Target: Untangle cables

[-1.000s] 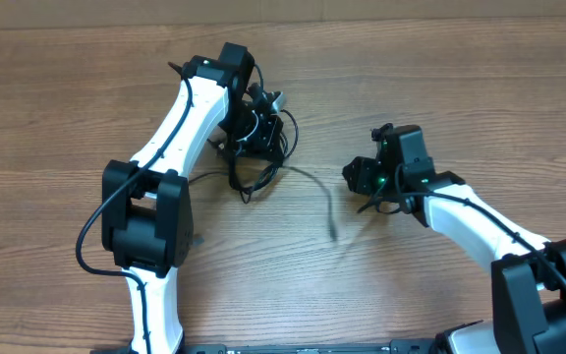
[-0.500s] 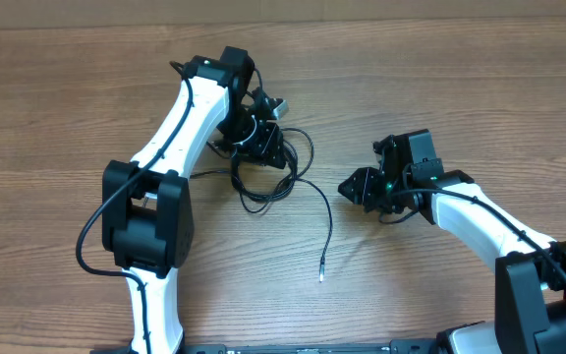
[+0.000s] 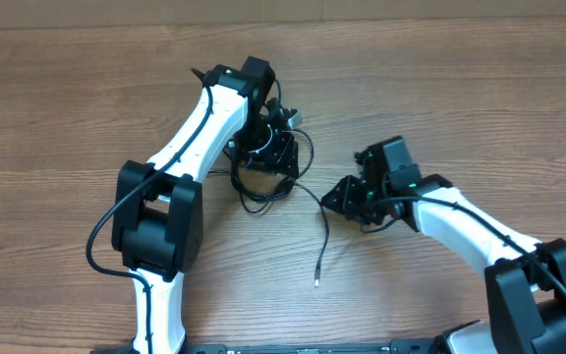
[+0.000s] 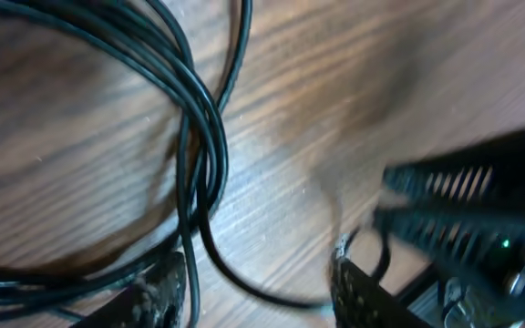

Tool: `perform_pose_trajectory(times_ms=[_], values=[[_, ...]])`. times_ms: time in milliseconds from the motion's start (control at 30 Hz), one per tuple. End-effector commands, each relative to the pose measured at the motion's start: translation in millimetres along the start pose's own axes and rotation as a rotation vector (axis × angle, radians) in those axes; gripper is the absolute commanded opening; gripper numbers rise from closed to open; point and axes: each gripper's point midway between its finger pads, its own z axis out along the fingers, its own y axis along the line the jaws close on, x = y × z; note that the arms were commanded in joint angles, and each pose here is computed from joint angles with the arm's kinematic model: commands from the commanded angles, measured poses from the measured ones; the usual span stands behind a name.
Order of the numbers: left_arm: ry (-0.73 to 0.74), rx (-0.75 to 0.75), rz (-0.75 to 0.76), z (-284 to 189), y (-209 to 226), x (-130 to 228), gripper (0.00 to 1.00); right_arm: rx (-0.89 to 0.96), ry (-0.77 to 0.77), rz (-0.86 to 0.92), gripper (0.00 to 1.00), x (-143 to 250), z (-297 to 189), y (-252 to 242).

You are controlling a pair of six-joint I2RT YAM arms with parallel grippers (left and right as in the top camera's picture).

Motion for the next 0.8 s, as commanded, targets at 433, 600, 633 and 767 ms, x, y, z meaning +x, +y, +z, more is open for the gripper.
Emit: perform_pose_trajectory(times_ms=[433, 600, 633, 767], values=[[0.067, -0.19, -0.172, 11.3, 30.7, 24.5, 0.67, -0.072, 0.036, -0.137, 0.4, 38.9, 19.1, 54.8], [0.116, -0.269, -0.188, 11.1, 44.7, 39.2, 0.7, -0.081, 0.037, -0.159, 0.47, 41.3, 20.3, 59.0], [0.12, -0.285, -0.188, 10.2, 47.3, 40.4, 0.7, -0.081, 0.037, -0.16, 0.47, 41.6, 20.4, 58.9], [0.122, -0.391, -0.183, 4.1, 64.3, 42.6, 0.7, -0.075, 0.031, -0.159, 0.47, 40.5, 20.5, 58.0]])
